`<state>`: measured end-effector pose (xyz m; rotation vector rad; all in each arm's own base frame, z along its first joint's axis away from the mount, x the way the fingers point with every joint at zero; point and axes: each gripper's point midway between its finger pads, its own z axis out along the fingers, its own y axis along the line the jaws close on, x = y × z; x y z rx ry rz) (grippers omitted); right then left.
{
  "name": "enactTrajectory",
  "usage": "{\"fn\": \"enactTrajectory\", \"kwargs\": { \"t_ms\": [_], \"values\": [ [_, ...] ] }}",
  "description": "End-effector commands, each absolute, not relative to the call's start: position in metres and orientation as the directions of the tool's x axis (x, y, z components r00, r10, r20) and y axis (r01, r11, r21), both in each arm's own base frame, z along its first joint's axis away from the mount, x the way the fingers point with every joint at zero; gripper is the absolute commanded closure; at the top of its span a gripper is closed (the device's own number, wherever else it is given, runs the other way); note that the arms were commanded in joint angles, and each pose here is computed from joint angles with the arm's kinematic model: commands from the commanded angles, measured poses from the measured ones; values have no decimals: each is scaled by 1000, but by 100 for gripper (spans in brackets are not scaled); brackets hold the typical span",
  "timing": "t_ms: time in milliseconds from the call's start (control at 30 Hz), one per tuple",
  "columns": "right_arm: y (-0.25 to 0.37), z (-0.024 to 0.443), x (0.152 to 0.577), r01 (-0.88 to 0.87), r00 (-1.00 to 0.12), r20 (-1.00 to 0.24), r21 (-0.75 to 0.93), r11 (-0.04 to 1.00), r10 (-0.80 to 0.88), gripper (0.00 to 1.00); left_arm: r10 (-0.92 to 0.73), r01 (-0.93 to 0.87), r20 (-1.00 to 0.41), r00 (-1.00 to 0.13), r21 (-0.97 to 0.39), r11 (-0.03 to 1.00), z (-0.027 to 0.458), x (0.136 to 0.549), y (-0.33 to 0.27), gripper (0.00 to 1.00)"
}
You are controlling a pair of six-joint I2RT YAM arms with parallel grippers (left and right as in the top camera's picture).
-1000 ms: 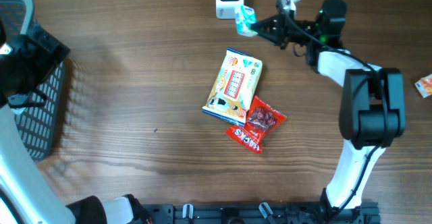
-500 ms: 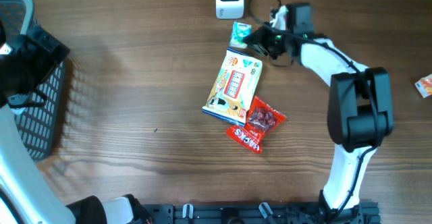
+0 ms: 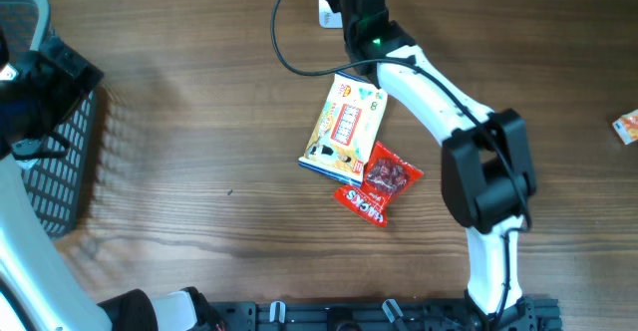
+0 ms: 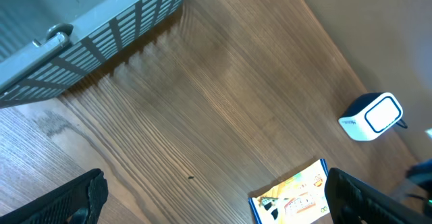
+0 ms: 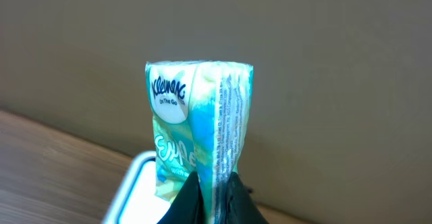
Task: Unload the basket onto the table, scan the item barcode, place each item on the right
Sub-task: 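Hold the teal pack in front of the scanner window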
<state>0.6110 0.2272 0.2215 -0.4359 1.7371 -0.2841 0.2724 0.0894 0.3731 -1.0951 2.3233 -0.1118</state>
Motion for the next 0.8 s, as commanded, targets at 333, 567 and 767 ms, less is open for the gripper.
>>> {"fn": "enactTrajectory", "kwargs": {
  "t_ms": [333,567,767],
  "values": [
    [201,174,627,-50,-234,-654,-731,680,-720,96,-723,-683,-471,-506,-293,669,376,271,93,0],
    [113,180,623,125,-477,-511,-845,520,-715,96,-723,-683,-471,-506,-293,669,376,271,93,0],
    [-69,157,586,325,-799,-473,-859,395,-371,96,-723,-683,-471,-506,-293,669,376,271,93,0]
  ]
}}
